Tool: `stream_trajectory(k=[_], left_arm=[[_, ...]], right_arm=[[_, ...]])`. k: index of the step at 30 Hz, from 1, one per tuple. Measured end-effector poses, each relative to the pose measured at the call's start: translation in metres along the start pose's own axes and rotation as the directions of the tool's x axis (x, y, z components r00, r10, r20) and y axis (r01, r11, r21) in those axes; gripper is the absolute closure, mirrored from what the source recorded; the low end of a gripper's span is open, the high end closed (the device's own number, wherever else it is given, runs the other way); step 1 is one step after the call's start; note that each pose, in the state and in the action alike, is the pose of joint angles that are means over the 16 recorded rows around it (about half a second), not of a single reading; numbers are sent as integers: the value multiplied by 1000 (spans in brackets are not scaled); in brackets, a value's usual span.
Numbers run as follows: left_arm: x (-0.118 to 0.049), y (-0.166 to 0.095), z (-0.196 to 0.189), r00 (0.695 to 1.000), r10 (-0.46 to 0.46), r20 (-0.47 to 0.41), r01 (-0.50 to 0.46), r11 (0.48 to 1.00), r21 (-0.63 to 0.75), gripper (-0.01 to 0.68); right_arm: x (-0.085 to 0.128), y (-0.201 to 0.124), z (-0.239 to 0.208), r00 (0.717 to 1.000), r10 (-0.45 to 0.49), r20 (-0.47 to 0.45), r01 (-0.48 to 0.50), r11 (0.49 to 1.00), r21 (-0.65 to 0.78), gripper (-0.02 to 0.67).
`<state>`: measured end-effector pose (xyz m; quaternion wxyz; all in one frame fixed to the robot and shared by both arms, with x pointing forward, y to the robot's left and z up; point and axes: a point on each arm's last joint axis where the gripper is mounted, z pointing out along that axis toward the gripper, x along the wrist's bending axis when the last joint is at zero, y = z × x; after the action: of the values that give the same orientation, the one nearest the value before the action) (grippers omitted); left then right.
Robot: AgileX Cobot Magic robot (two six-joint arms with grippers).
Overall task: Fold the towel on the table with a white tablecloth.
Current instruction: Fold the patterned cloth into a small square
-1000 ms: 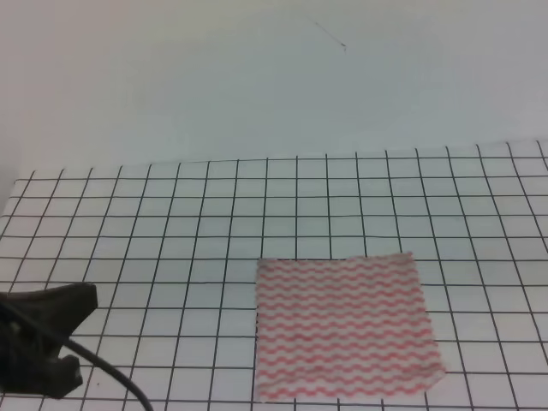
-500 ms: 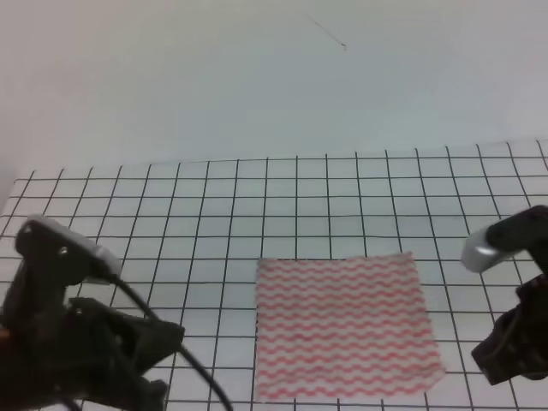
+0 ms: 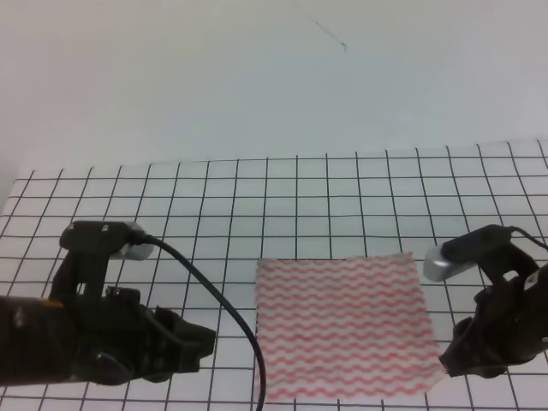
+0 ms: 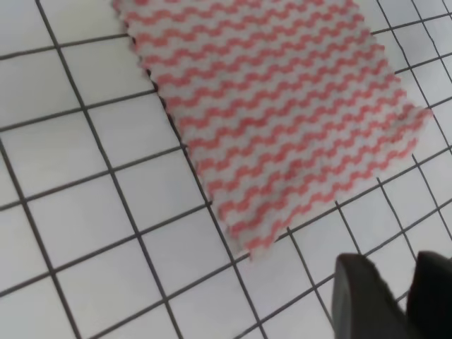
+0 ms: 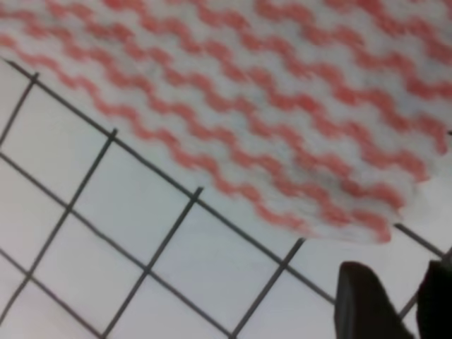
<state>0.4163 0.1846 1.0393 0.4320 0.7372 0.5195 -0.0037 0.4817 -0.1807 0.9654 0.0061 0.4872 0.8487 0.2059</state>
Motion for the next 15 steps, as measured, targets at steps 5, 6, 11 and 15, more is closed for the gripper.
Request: stream_trajectory(k=[5, 6, 11, 15], left_arm=[[0, 4, 5, 1000, -15, 9, 15, 1000, 21, 510], [0, 4, 6, 1000, -15, 10, 15, 1000, 23, 509], [0, 6, 6, 1000, -11, 14, 11, 1000, 27, 504], [0, 5, 6, 1000, -10, 16, 9, 999, 31, 504]], right_arm=[[-7, 4, 23, 1000, 1, 3, -1, 999, 39, 455], [-8, 4, 26, 1000, 1, 0, -1, 999, 46, 456], [-9, 9, 40, 1000, 2, -31, 0, 998, 63, 456], [-9, 18, 44, 998, 2, -58, 0, 999, 43, 457]])
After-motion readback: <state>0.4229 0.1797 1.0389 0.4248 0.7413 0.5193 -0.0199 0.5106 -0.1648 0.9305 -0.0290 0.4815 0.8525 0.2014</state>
